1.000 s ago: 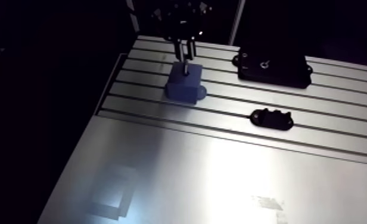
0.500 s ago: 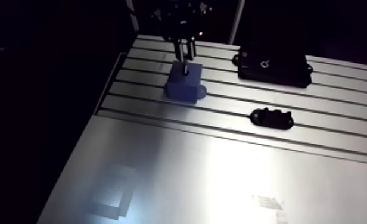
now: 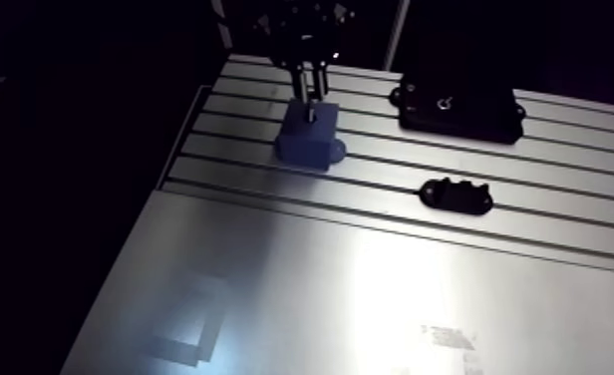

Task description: Pick up the M10 bolt and insert it into the hex recess until seated.

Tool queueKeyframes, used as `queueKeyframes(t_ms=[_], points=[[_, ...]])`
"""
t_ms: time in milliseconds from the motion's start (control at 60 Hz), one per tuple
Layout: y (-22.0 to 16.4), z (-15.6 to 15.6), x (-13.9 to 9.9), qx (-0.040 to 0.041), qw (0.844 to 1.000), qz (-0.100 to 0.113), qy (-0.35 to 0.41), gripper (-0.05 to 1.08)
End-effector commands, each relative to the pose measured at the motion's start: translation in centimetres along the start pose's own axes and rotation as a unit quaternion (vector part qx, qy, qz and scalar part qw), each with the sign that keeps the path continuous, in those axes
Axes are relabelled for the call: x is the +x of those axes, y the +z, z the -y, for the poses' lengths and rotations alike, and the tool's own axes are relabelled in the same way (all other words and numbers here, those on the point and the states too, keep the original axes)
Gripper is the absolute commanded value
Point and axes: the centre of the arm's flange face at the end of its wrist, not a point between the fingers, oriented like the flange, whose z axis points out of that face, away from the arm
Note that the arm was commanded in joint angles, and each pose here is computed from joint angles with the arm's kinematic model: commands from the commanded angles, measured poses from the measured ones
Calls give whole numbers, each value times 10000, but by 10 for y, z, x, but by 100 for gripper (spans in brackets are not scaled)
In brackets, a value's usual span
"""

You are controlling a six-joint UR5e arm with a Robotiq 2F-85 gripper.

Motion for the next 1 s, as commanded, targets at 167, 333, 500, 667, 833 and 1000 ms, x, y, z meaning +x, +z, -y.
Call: queueKeyframes(t_ms=[167, 333, 500, 667, 833, 1000], points=[[2, -1, 3, 4, 10000, 12, -2, 75], [2, -2, 3, 4, 10000, -2, 7, 75], [3, -2, 4, 6, 10000, 6, 6, 75], [4, -2, 4, 9, 10000, 12, 5, 75], [4, -2, 4, 8, 10000, 11, 5, 75], [4, -2, 4, 6, 10000, 5, 6, 74]])
